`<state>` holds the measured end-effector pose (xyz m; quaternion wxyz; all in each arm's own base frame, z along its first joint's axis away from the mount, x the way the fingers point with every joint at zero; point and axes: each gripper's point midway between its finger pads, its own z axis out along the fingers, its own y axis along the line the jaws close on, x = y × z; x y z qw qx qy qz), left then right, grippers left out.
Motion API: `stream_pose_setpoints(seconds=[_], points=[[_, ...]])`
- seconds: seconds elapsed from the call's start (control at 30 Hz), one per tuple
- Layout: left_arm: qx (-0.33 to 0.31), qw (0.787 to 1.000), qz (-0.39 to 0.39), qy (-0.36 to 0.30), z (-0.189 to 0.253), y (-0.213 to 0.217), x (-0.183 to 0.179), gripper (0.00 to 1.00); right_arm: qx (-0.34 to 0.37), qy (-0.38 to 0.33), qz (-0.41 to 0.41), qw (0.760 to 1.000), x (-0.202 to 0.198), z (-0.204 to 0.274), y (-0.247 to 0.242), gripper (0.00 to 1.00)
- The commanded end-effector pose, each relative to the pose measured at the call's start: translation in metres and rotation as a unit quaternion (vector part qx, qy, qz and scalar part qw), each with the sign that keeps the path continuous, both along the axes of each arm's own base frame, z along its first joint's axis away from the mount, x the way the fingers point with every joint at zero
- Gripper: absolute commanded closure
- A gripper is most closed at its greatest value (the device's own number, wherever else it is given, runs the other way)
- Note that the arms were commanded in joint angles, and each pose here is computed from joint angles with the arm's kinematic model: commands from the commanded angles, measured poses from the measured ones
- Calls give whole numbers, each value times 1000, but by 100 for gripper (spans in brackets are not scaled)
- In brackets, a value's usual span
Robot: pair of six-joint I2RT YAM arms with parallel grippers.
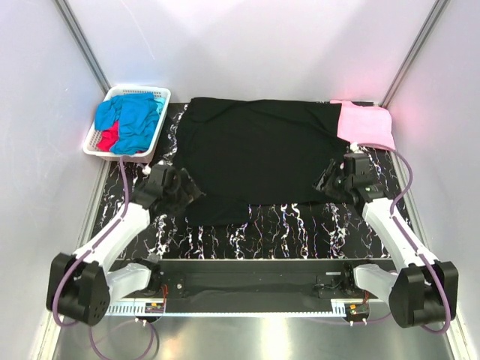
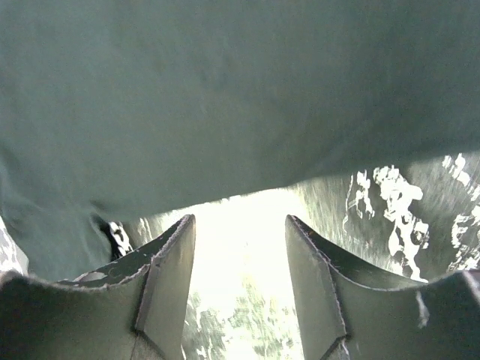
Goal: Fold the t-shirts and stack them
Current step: Flatten the tshirt out
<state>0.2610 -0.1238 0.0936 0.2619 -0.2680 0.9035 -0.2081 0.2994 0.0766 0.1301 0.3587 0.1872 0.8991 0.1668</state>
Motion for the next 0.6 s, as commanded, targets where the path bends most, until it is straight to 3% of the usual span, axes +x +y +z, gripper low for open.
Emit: stream_pose_setpoints(seconds=[0.0, 0.37, 0.5, 0.53, 0.57], points=[[-29, 999, 30, -17, 3, 0, -8, 1, 39, -11, 20, 999, -6, -4, 16, 43], [30, 996, 61, 65, -40, 16, -40, 4, 53, 10, 38, 998, -10, -14, 25, 44], [45, 993, 65, 87, -48, 14, -37, 19, 51, 12, 36, 998, -10, -16, 24, 45], [48, 993, 63, 92, -50, 13, -36, 33, 51, 11, 35, 998, -10, -15, 24, 45], [54, 992, 60, 102, -55, 11, -37, 38, 50, 11, 35, 998, -10, -16, 24, 45]])
